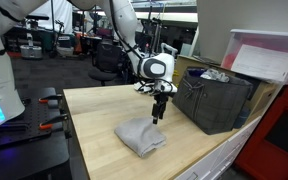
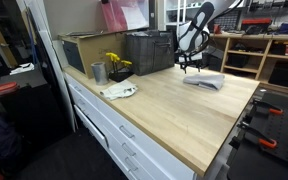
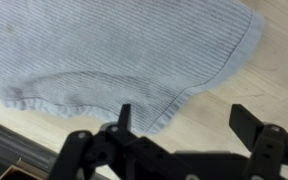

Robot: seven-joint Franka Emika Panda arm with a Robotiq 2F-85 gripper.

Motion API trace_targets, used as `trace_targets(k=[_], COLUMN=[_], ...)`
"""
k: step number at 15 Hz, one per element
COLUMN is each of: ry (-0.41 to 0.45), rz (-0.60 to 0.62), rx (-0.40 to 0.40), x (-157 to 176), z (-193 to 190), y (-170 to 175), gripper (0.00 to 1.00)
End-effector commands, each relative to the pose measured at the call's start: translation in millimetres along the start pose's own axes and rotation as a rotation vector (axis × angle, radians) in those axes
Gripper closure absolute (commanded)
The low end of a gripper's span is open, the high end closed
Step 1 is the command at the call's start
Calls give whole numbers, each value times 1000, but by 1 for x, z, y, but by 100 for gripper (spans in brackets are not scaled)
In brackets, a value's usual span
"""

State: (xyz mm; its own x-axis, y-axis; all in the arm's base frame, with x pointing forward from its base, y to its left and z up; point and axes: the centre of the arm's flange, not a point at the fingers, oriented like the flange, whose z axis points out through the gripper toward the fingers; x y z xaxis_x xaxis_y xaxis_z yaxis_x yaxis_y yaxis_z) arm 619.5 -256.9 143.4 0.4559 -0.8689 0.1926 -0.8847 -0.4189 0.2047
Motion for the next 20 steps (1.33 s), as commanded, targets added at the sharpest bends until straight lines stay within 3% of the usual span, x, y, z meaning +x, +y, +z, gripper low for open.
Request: trace_targets(k=[1, 7, 8, 10, 14, 18, 20], ry=[-67, -201, -227, -263, -294, -247, -216], rz=[17, 90, 100, 96, 7, -183, -295], rx=[-32, -64, -49, -5, 86, 139, 169], x=[7, -4, -5, -5, -7, -14, -20], z=[14, 41, 44, 44, 36, 22, 13], y=[3, 24, 26, 27, 22, 13, 4], gripper=[0, 2, 26, 32, 63, 93, 100])
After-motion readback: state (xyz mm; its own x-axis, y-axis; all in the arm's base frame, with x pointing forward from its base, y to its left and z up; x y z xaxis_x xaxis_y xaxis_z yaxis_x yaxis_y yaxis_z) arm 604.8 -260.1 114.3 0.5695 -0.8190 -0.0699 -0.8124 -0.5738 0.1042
